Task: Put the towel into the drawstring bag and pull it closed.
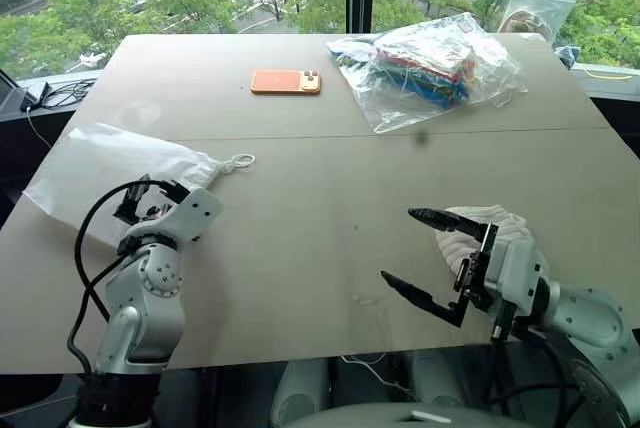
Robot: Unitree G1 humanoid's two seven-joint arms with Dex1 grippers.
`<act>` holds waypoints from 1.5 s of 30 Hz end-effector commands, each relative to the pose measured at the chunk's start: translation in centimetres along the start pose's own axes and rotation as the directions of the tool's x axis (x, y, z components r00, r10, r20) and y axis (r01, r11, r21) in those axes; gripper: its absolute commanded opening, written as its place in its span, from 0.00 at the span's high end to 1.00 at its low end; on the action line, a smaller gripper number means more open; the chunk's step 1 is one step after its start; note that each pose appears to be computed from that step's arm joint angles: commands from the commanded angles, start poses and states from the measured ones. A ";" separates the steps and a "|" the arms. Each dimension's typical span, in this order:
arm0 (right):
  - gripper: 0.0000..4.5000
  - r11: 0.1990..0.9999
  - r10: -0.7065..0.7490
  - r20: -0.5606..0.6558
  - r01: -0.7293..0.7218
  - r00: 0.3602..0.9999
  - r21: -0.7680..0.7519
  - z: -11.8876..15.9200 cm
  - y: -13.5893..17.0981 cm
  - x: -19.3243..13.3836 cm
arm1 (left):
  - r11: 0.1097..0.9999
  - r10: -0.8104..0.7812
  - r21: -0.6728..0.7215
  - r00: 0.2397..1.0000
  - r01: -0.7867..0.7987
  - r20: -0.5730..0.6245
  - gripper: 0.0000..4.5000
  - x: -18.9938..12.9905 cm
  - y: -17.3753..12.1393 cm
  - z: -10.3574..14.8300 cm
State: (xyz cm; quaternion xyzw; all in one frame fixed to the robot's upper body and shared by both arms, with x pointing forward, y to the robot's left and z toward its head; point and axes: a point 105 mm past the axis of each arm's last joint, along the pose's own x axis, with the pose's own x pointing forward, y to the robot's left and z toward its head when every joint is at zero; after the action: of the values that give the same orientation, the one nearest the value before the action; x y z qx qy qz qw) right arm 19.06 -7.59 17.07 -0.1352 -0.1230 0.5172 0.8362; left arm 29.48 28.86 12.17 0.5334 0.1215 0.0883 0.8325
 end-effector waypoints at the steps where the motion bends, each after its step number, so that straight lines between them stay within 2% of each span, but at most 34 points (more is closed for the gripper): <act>1: 0.00 1.000 0.002 0.020 -0.001 1.000 -0.031 1.2 0.2 0.2 | 1.000 -0.013 -0.006 0.999 0.014 0.048 0.01 -1.2 0.3 0.9; 3: 0.00 0.999 -0.001 0.013 0.001 1.000 -0.034 1.2 0.2 0.3 | 1.000 -0.024 -0.007 1.000 0.024 0.012 0.01 -1.1 -0.1 0.0; 7: 0.00 0.999 -0.009 0.009 0.010 1.000 -0.032 1.3 0.3 0.6 | 0.999 0.051 0.005 0.999 -0.051 -0.012 0.01 -0.1 0.7 0.1; 13: 0.00 1.000 -0.010 0.013 0.010 1.000 -0.030 1.4 0.2 1.3 | 0.995 0.087 0.047 0.992 -0.083 -0.093 0.01 1.2 0.8 -1.3; 19: 0.00 0.999 -0.011 0.000 0.011 1.000 -0.033 1.3 0.0 1.3 | 0.994 0.105 0.050 0.991 -0.101 -0.085 0.01 2.3 0.9 -1.0; 20: 0.00 0.999 -0.014 -0.002 0.014 1.000 -0.033 1.3 -0.1 1.3 | 0.995 0.097 0.041 0.992 -0.094 -0.080 0.13 2.5 1.0 -0.9; 21: 0.00 0.999 -0.019 -0.003 0.018 1.000 -0.031 1.3 -0.1 1.2 | 0.994 0.101 0.049 0.992 -0.097 -0.078 0.18 2.6 1.2 -1.0; 24: 0.00 0.999 -0.031 -0.012 0.030 0.999 -0.028 1.0 -0.4 0.6 | 0.991 0.113 0.085 0.989 -0.105 -0.091 0.52 3.0 1.9 -1.6; 26: 0.00 0.999 -0.038 -0.018 0.038 0.999 -0.028 0.8 -0.8 0.0 | 0.990 0.119 0.086 0.988 -0.110 -0.101 0.70 3.3 2.2 -2.0; 28: 0.00 0.999 -0.044 -0.020 0.044 0.999 -0.027 0.7 -1.1 -0.4 | 0.991 0.121 0.070 0.988 -0.114 -0.101 0.93 3.7 2.6 -2.1; 29: 0.00 0.998 -0.049 -0.020 0.049 0.999 -0.027 0.6 -1.2 -0.6 | 0.995 0.102 0.017 0.991 -0.101 -0.088 0.99 3.9 2.7 -1.8; 30: 0.00 0.998 -0.052 -0.019 0.052 0.998 -0.028 0.6 -1.3 -0.7 | 0.996 0.088 -0.021 0.993 -0.090 -0.076 0.99 4.0 2.8 -1.6; 32: 0.00 0.998 -0.057 -0.024 0.056 0.998 -0.033 0.4 -1.4 -0.9 | 0.987 -0.012 -0.157 1.000 0.016 0.028 0.99 4.1 3.0 0.0; 34: 0.00 0.998 -0.061 -0.028 0.060 0.998 -0.037 0.3 -1.6 -1.2 | 0.932 -0.139 -0.322 0.985 0.165 0.102 0.99 4.0 3.3 0.8; 35: 0.00 0.997 -0.063 -0.029 0.062 0.998 -0.038 0.2 -1.6 -1.2 | 0.855 -0.249 -0.421 0.951 0.304 0.181 0.99 3.7 3.6 1.7; 36: 0.00 0.997 -0.068 -0.032 0.067 0.997 -0.038 0.1 -1.6 -1.3 | 0.737 -0.369 -0.490 0.884 0.466 0.286 0.99 2.8 3.7 3.1; 37: 0.00 0.997 -0.070 -0.033 0.069 0.997 -0.037 0.0 -1.5 -1.4 | 0.628 -0.457 -0.502 0.804 0.595 0.381 0.99 1.8 3.7 4.4; 40: 0.00 0.996 -0.081 -0.035 0.080 0.996 -0.037 -0.2 -1.3 -1.3 | 0.466 -0.569 -0.424 0.630 0.776 0.528 0.99 -0.4 3.9 7.1; 41: 0.00 0.996 -0.087 -0.035 0.085 0.996 -0.039 -0.2 -1.3 -1.3 | 0.448 -0.591 -0.380 0.587 0.809 0.553 0.99 -0.9 3.8 8.0; 45: 0.00 0.993 -0.110 -0.041 0.108 0.993 -0.048 -0.3 -1.2 -1.5 | 0.593 -0.616 -0.118 0.543 0.796 0.571 0.99 -1.6 2.2 9.2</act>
State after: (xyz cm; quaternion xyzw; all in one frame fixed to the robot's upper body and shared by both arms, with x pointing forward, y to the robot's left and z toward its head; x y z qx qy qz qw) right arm 19.89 -9.64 16.29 -0.1530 -0.1001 0.4687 0.8642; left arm 30.80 22.19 17.77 0.2204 0.1381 -0.3559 0.8976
